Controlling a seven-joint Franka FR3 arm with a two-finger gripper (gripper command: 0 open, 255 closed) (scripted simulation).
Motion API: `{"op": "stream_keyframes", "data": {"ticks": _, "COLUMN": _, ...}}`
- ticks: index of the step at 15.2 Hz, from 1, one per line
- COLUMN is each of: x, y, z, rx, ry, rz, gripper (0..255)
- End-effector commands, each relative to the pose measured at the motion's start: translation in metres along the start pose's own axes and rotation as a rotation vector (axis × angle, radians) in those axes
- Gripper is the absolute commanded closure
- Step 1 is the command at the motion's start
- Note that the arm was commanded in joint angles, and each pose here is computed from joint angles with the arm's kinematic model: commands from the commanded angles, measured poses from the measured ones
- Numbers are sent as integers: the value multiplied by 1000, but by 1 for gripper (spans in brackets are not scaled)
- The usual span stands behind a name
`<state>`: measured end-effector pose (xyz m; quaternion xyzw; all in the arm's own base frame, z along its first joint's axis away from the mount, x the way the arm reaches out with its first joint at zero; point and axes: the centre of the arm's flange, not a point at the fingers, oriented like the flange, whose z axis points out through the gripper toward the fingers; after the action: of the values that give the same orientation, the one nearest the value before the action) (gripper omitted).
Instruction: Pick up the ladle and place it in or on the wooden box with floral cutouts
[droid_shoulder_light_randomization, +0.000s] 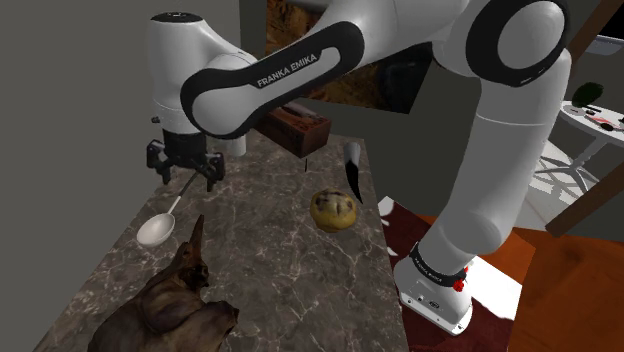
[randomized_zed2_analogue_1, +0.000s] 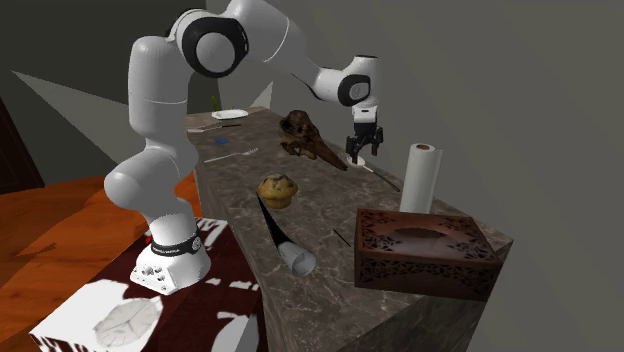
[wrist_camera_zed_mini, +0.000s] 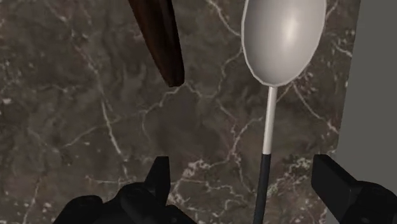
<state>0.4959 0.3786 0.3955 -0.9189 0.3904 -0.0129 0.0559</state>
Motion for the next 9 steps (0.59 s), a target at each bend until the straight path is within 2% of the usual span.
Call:
{"op": "stream_keyframes", "data": {"ticks": 1, "x": 3, "y": -20, "z": 15, "rx": 2, "ry": 1, "rz": 39, "gripper": 0}}
{"op": "stream_keyframes", "data": {"ticks": 2, "x": 3, "y": -30, "z": 22, "rx": 3, "ry": 1, "rz": 55, "gripper": 0}}
{"op": "stream_keyframes", "data": {"ticks": 9, "x": 3, "y": -31, "z": 59, "rx": 3, "ry": 1, "rz": 55, "gripper": 0}}
